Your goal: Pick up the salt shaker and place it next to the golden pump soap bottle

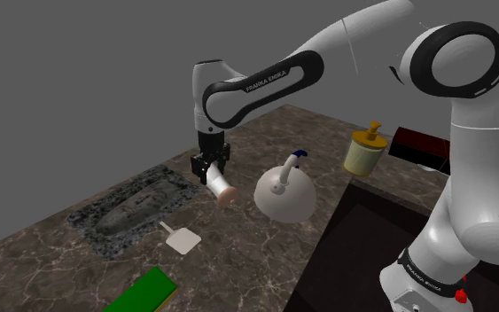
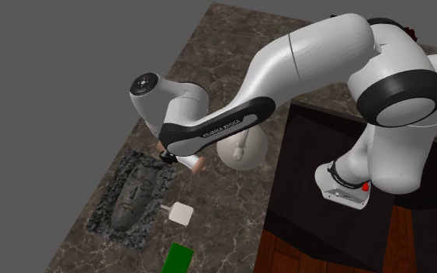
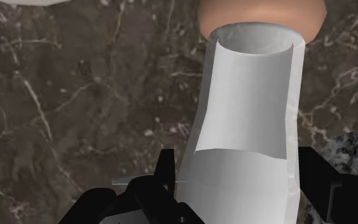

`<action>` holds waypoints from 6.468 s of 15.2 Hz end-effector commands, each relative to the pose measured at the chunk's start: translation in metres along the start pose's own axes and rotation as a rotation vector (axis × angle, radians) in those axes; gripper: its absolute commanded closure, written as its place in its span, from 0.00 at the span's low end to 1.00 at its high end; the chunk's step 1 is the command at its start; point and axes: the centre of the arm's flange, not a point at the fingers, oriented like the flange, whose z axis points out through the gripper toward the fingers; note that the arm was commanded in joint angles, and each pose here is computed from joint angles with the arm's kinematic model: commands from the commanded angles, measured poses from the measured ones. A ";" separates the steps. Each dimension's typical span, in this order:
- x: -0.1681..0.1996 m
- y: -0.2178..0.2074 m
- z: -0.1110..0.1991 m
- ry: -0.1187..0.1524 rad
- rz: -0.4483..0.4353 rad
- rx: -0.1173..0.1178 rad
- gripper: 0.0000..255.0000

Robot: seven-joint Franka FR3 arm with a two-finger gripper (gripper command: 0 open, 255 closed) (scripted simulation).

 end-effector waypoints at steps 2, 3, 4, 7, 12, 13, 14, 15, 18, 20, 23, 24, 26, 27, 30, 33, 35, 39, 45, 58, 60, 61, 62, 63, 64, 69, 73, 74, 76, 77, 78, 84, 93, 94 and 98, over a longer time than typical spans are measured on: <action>0.000 0.000 0.000 0.000 0.000 0.000 1.00; 0.000 0.000 0.000 0.000 0.000 0.000 1.00; 0.000 0.000 0.000 0.000 0.000 0.000 1.00; -0.001 0.000 -0.005 0.000 0.000 0.000 1.00; -0.003 -0.001 -0.031 0.000 0.000 0.000 1.00; -0.003 -0.001 -0.037 0.000 0.000 0.000 1.00; -0.004 -0.002 -0.042 0.000 0.000 0.000 1.00; -0.004 -0.002 -0.047 0.000 0.000 0.000 1.00; -0.005 -0.002 -0.063 0.000 0.000 0.000 1.00; -0.006 -0.003 -0.074 0.000 0.000 0.000 1.00; -0.008 -0.003 -0.089 0.000 0.000 0.000 1.00; -0.008 -0.003 -0.095 0.000 0.000 0.000 1.00; -0.009 -0.004 -0.105 0.000 0.000 0.000 1.00; -0.009 -0.004 -0.110 0.000 0.000 0.000 1.00; -0.011 -0.005 -0.126 0.000 0.000 0.000 1.00; -0.012 -0.005 -0.142 0.000 0.000 0.000 1.00; -0.013 -0.005 -0.152 0.000 0.000 0.000 1.00; -0.015 -0.006 -0.173 0.000 0.000 0.000 1.00; -0.018 -0.007 -0.205 0.000 0.000 0.000 1.00; -0.023 -0.010 -0.273 0.000 0.000 0.000 1.00; -0.024 -0.010 -0.281 0.000 0.000 0.000 1.00; -0.033 -0.001 -0.280 0.000 0.000 0.000 1.00; -0.042 0.009 -0.280 0.000 0.000 0.000 1.00; -0.052 0.018 -0.279 0.000 0.000 0.000 1.00; -0.061 0.028 -0.279 0.000 0.000 0.000 1.00; -0.107 0.075 -0.277 0.000 0.000 0.000 1.00; -0.143 0.113 -0.275 0.000 0.000 0.000 1.00; -0.153 0.123 -0.275 0.000 0.000 0.000 1.00; -0.171 0.141 -0.274 0.000 0.000 0.000 1.00; -0.180 0.151 -0.273 0.000 0.000 0.000 1.00; -0.189 0.160 -0.273 0.000 0.000 0.000 1.00; -0.244 0.217 -0.270 0.000 0.000 0.000 1.00; -0.327 0.302 -0.266 0.000 0.000 0.000 1.00; -0.336 0.312 -0.266 0.000 0.000 0.000 1.00; -0.373 0.350 -0.264 0.000 0.000 0.000 1.00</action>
